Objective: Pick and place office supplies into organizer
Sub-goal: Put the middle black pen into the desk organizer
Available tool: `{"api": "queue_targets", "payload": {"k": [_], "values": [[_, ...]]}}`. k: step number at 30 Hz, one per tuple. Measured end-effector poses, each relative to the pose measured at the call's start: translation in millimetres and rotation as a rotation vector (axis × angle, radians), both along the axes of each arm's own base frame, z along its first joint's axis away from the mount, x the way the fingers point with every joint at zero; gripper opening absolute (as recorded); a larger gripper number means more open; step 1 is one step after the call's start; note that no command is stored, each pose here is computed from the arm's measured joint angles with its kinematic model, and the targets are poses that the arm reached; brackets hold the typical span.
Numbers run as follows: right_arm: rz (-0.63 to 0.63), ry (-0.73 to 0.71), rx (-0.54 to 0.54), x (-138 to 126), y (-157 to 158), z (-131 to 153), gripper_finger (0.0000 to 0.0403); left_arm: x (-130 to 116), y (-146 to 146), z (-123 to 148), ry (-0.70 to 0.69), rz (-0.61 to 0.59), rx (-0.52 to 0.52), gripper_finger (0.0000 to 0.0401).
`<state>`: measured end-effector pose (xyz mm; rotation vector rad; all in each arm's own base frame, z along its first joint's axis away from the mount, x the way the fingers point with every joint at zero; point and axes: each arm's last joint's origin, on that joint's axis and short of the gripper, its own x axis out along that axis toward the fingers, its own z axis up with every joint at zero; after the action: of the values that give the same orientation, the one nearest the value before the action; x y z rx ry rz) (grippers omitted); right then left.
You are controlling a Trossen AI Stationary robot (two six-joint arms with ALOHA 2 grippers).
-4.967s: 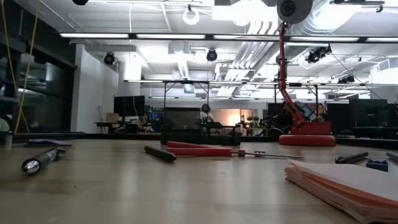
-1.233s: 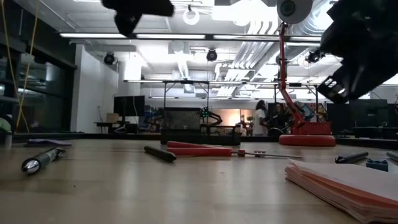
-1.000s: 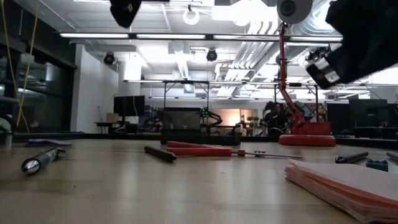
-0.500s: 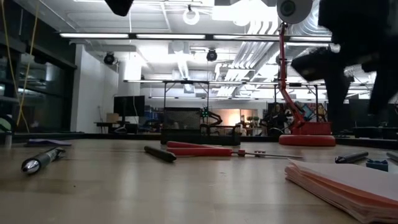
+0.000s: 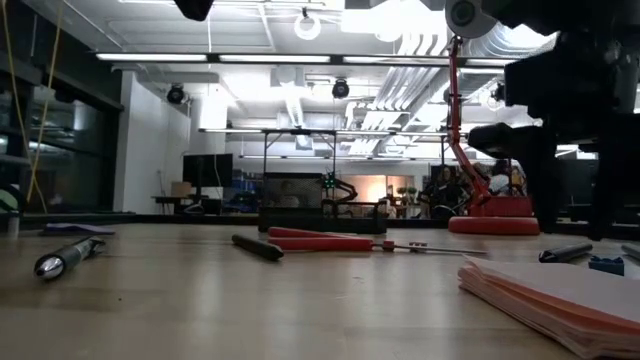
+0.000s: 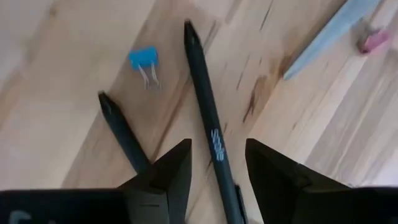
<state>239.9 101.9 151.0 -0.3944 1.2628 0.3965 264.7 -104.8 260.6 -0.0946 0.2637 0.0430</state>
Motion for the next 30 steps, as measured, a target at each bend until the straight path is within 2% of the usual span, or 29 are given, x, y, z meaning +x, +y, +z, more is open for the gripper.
{"api": "queue_targets", "payload": {"k": [18, 30], "values": [[-0.031, 0.079, -0.095, -3.5, -5.2, -10.7, 0.014, 0.2, 0.0, -0.4, 0.001, 0.003, -0.01, 0.0024], [-0.036, 0.108, -0.135, -7.0, -7.6, -11.3, 0.014, 6.5, -2.7, -11.6, 0.035, 0.01, -0.008, 0.0024]]}}
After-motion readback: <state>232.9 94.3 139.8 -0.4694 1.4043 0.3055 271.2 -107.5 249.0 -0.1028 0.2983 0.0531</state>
